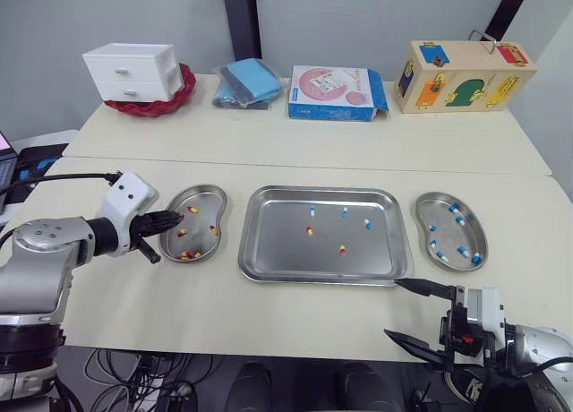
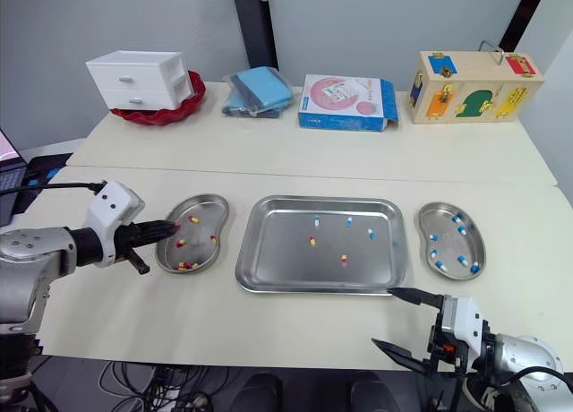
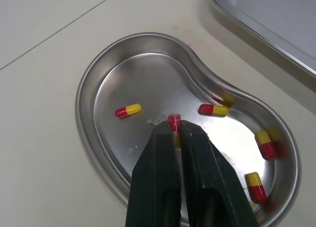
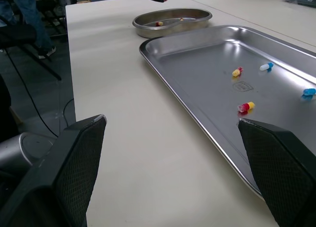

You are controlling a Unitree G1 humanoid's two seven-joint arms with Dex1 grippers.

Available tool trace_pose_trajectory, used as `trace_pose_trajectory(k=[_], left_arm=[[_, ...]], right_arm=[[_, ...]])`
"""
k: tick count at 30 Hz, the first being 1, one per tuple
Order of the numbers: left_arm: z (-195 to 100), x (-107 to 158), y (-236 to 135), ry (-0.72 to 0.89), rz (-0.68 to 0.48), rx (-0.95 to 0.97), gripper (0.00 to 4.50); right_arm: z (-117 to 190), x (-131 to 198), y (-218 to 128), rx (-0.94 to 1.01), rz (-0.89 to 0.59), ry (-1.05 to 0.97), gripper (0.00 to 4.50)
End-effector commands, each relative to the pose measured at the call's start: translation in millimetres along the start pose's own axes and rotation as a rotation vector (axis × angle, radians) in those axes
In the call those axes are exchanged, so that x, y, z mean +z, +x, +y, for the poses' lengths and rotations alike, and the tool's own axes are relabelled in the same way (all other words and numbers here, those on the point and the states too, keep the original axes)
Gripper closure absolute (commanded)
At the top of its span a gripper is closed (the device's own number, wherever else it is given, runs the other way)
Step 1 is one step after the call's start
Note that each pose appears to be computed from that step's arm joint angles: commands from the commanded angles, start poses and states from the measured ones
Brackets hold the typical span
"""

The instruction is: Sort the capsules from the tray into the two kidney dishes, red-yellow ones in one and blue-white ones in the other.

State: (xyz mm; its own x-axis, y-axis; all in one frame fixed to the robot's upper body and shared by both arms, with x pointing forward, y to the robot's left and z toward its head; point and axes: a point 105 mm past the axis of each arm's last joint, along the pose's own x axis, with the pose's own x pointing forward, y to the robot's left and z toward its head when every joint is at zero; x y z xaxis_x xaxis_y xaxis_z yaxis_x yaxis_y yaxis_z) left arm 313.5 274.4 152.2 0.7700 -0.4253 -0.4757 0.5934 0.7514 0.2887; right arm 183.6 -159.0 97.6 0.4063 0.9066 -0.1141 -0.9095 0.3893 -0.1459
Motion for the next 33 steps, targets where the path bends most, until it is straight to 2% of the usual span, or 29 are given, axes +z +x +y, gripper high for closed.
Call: trace_pose_trajectory(k=[1,12,16,18,26,27,33], left_arm=[[8.4,11.4,-4.4,0.041,-0.02,0.031,4.49],[6.7,10.7,-0.1,0.038,-0.007,0.006,4.49],[6.4,9.9,0.3,0.041,-0.001,0.002,3.45],[5.8,9.8,0.5,0.041,0.0,-0.001,2.7],[4.3,11.5,2.2,0.036,-0.012,-0.005,0.23],[3.9,11.6,2.4,0.036,-0.012,-0.007,0.03],[4.1,11.4,2.0,0.034,-0.011,-0.007,0.03]], right_arm=[[1.3,6.1,0.7,-0.001,-0.026,-0.027,0.0],[0.9,5.4,-0.5,-0.012,-0.023,-0.03,0.0],[0.9,5.8,0.4,-0.017,-0.026,-0.031,0.0],[0.8,5.8,0.5,-0.018,-0.027,-0.031,0.0],[0.0,5.7,-0.3,-0.021,-0.025,-0.032,0.0],[0.1,5.8,-0.6,-0.021,-0.025,-0.032,0.0],[0.8,6.4,-1.4,-0.024,-0.024,-0.032,0.0]])
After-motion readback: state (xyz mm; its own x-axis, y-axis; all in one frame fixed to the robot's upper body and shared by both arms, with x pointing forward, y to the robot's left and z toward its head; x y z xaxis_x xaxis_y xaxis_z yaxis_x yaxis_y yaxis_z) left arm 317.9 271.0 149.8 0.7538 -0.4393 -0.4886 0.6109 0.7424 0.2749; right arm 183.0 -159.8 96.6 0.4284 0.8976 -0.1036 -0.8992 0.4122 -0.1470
